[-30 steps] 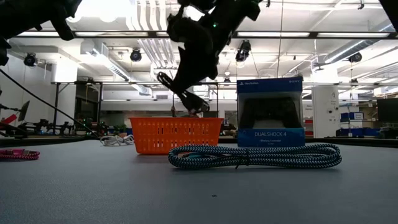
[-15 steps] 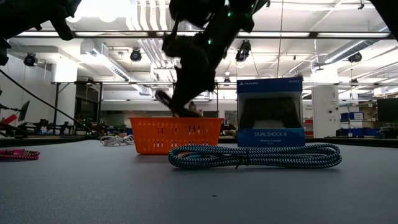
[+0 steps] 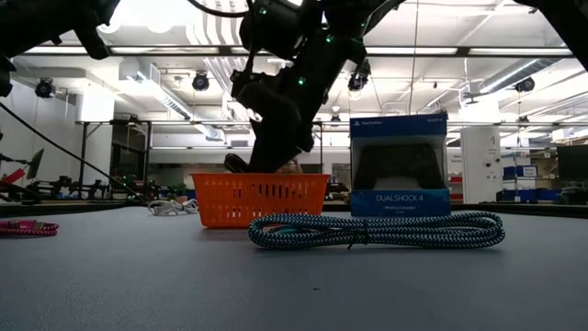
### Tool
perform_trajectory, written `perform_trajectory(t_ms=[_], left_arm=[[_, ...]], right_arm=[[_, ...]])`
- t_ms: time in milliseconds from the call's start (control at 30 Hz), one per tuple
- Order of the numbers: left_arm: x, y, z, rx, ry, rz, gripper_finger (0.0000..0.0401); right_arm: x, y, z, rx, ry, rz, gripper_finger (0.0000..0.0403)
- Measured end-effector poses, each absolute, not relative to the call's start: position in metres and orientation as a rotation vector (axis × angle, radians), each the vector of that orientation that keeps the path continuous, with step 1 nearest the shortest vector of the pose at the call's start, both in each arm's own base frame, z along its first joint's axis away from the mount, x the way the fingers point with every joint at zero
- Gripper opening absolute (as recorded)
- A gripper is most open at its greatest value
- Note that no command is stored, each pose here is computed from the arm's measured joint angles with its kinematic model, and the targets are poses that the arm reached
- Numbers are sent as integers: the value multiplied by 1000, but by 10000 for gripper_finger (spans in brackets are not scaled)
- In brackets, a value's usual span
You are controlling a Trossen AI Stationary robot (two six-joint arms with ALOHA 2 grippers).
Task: Pick and place USB-C Cables
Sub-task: Put the black charger cable into the orange bin
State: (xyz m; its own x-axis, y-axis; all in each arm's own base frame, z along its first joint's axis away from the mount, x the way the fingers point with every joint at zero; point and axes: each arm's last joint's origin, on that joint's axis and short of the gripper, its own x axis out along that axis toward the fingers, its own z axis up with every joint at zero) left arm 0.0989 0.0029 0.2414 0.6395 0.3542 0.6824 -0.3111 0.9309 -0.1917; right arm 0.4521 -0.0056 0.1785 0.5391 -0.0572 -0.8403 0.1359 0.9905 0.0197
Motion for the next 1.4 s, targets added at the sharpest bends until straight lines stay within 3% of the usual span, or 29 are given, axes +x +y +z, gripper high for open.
perform_trajectory(t_ms=[1167, 1400], left_arm=[[99, 3, 241, -63, -793, 378, 0], [99, 3, 241, -63, -793, 378, 0]], right_arm=[[452, -6, 179, 105, 992, -126, 57], [452, -6, 179, 91, 993, -119, 75]])
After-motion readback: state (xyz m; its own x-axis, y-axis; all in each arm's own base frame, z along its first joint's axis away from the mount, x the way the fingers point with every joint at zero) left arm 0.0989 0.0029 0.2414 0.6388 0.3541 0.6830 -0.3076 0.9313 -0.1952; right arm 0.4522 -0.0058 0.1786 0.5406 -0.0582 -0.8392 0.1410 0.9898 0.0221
